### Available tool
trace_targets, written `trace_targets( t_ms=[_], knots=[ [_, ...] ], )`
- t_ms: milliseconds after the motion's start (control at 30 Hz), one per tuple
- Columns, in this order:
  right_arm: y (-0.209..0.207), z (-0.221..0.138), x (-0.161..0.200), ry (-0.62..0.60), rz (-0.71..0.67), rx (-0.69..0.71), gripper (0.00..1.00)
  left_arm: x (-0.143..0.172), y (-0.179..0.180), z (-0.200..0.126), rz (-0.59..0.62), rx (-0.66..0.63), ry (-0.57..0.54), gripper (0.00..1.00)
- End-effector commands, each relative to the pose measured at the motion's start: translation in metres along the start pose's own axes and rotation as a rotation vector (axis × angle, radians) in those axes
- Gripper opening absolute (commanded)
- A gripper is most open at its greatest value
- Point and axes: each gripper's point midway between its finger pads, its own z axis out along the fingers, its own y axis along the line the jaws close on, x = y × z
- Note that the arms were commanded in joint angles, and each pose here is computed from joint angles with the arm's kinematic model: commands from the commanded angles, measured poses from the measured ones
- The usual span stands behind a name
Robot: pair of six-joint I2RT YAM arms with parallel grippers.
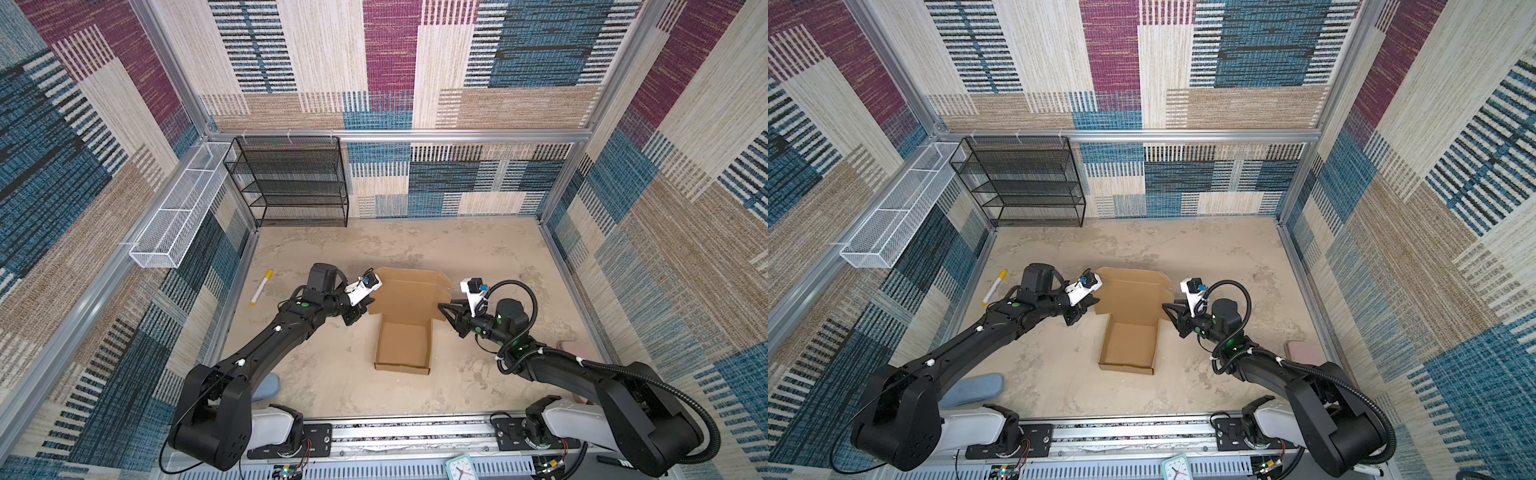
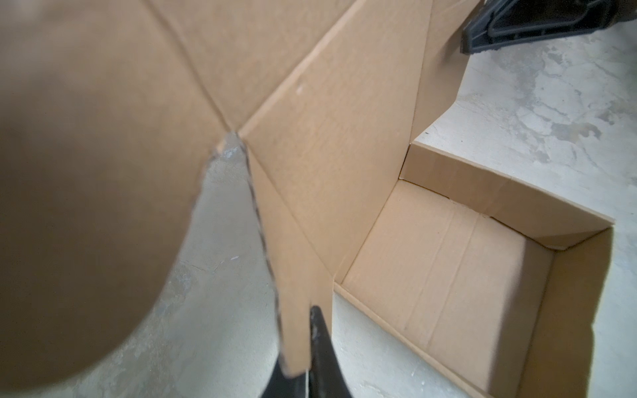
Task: Assemble paper box
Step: Fold the lid at the center of the table.
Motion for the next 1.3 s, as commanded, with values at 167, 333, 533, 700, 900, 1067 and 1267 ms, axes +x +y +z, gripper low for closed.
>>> trace_targets(
  t_ms=[167,333,533,700,900,1067,1267],
  knots=[
    [0.008,0.0,0.002,-0.008,-0.009,-0.022,0.22,-0.003,0.005,-0.004,-0.015,-0.045,-0.012,0.0],
    [0.011,-0.003,0.009,0.001,-0.012,-0.013,0.18,-0.007,0.004,-0.008,-0.023,-0.056,-0.031,0.0],
    [0.011,-0.003,0.014,0.008,-0.015,0.003,0.17,-0.006,-0.001,-0.006,-0.03,-0.054,-0.032,0.0],
    [0.011,-0.001,0.015,0.015,-0.025,0.023,0.1,-0.002,-0.005,-0.003,-0.03,-0.057,-0.009,0.0],
    [0.008,-0.003,0.006,-0.009,-0.028,0.076,0.03,-0.002,-0.012,0.001,-0.05,-0.05,0.018,0.0],
    [0.01,0.001,0.007,-0.007,-0.034,0.106,0.0,-0.002,-0.012,0.003,-0.087,-0.076,0.041,0.0],
    [0.008,0.007,0.007,-0.01,-0.03,0.173,0.0,-0.012,0.001,-0.004,-0.188,-0.177,0.01,0.0]
  ],
)
